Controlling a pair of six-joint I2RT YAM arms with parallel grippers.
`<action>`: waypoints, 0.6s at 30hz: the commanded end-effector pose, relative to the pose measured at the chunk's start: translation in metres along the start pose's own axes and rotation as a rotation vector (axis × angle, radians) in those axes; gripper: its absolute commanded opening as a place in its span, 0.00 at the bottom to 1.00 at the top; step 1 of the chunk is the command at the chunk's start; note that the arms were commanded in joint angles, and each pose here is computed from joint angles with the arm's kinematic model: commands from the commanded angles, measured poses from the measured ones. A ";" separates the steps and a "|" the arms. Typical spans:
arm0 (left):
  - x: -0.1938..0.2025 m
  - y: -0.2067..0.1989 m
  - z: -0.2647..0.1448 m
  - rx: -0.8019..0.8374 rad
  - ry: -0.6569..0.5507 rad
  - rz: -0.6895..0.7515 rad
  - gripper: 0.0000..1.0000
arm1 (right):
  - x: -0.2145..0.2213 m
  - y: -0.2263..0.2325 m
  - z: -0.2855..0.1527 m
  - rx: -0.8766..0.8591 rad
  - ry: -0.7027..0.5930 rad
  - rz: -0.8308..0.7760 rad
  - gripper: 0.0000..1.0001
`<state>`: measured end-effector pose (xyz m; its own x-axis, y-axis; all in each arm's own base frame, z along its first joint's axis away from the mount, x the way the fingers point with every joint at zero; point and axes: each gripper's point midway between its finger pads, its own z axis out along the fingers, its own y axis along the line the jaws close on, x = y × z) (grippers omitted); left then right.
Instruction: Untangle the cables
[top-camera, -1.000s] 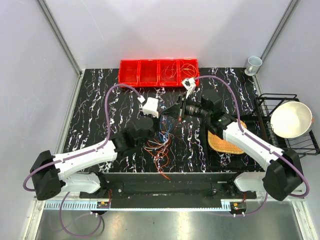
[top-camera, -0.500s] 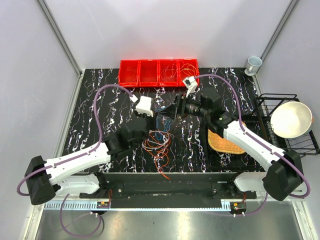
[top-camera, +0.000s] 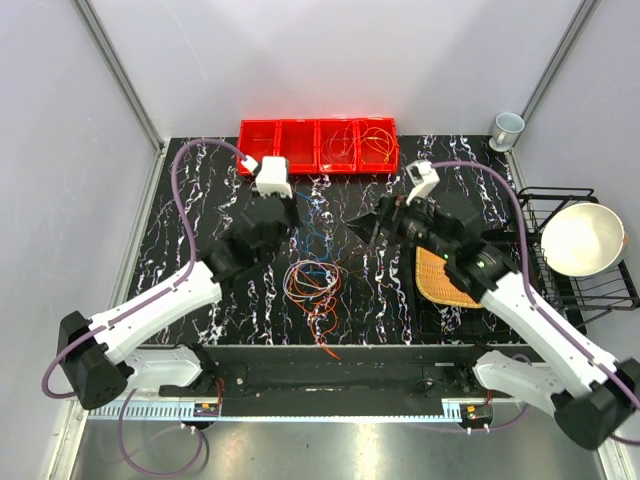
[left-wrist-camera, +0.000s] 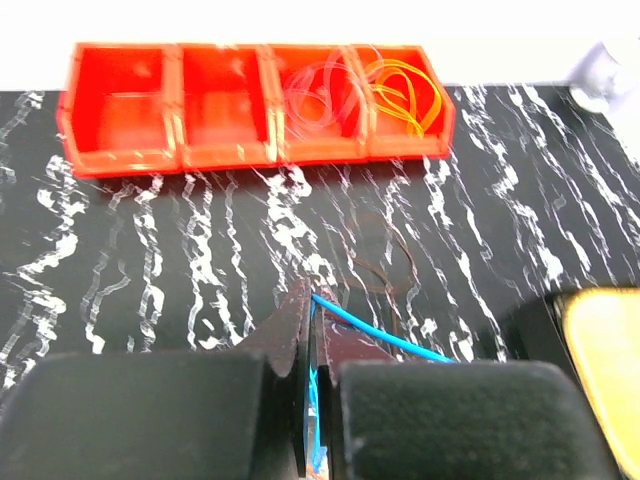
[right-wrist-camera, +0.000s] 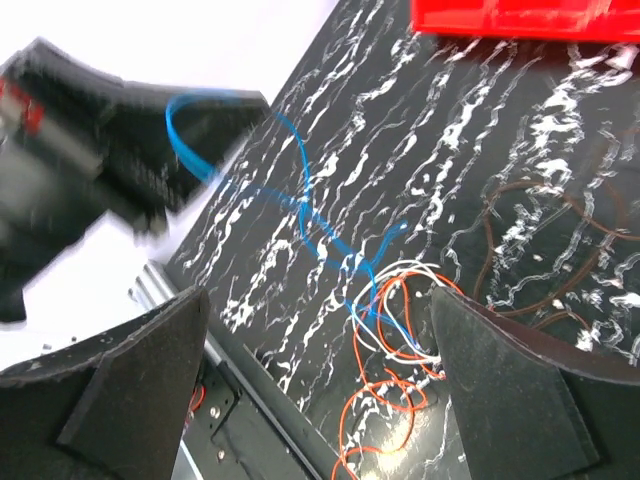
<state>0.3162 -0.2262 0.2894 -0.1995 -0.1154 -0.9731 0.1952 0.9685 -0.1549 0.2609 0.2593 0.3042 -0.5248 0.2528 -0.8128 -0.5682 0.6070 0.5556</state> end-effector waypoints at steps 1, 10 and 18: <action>-0.047 0.007 0.014 -0.022 -0.069 -0.029 0.00 | 0.010 -0.017 -0.022 0.111 -0.025 0.052 0.98; -0.108 0.035 0.063 -0.099 -0.138 -0.026 0.00 | 0.042 -0.029 -0.041 0.150 0.052 0.087 0.97; -0.153 0.060 0.127 -0.157 -0.192 -0.040 0.00 | 0.055 -0.034 -0.041 0.164 0.097 0.087 0.97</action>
<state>0.4508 -0.1817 0.3725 -0.0854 -0.1566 -0.9840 0.0164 0.9872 -0.1586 0.2261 0.2225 0.2455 -0.6417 0.2418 -0.7278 -0.4059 0.6982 0.5898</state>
